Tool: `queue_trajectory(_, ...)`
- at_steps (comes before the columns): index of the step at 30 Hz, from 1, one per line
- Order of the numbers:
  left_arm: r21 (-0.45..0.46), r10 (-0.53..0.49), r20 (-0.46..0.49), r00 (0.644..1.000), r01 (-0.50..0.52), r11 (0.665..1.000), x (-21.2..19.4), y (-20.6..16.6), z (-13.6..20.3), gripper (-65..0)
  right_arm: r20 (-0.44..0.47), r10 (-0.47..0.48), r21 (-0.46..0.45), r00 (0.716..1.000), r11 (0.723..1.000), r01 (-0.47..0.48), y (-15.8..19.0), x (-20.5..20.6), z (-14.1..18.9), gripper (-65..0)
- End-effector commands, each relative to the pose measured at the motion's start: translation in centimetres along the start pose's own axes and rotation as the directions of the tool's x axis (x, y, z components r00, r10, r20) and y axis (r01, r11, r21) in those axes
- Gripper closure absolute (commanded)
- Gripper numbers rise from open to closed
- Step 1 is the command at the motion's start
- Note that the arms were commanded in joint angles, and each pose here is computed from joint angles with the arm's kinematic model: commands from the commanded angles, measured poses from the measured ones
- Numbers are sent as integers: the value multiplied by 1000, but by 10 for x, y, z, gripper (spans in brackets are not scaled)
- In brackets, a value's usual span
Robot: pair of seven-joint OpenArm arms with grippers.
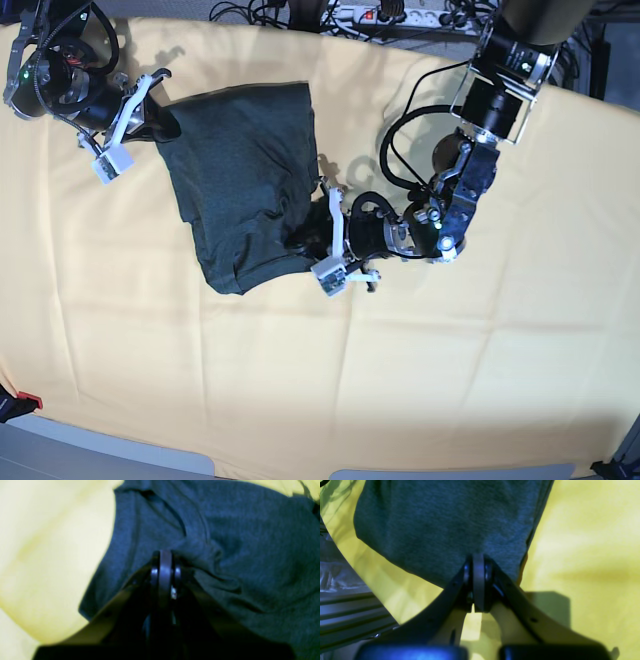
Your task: Fold the T-shirt properly
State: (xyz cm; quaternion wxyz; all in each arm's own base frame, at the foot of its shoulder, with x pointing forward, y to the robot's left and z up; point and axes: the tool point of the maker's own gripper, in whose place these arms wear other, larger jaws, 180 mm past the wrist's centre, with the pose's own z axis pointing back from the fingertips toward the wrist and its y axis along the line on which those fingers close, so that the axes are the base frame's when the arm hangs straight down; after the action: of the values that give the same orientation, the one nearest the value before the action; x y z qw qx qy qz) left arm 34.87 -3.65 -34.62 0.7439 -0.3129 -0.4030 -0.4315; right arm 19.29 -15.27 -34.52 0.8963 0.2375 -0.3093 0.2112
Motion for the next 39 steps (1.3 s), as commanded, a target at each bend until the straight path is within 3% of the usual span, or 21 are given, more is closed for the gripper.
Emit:
queue_trajectory(1, 11, -24, 28, 999, 24, 1000, 15, 9, 7, 0, 28, 23, 1, 999, 1000, -23, 0, 9, 4, 0)
queue_trajectory(10, 80, -4, -85, 996, 11, 997, -28, 41, 41, 0, 26, 23, 1, 999, 1000, -23, 0, 9, 4, 0)
queue_trajectory(20, 66, 23, -8, 1000, -23, 998, 6, 51, 52, 0, 60, 15, 23, 998, 1000, -16, 4, 15, 5, 0)
queue_trajectory(23, 17, 58, -40, 998, -57, 998, 13, 44, 55, 0, 118, 2, 51, 993, 999, -8, 8, 27, 6, 0)
queue_trajectory(28, -111, 105, -70, 992, -112, 987, 26, 16, 58, 0, 211, 1, 14, 978, 1000, -4, -2, 44, 15, 0)
queue_trajectory(35, -256, 131, -114, 985, -157, 954, 31, -16, 65, 0, 115, 85, -186, 990, 981, -62, -39, 30, 19, 0)
queue_trajectory(39, -334, 155, -121, 980, -187, 924, 35, -31, 70, 0, 101, 22, -229, 995, 973, 2, -56, 16, 14, 0)
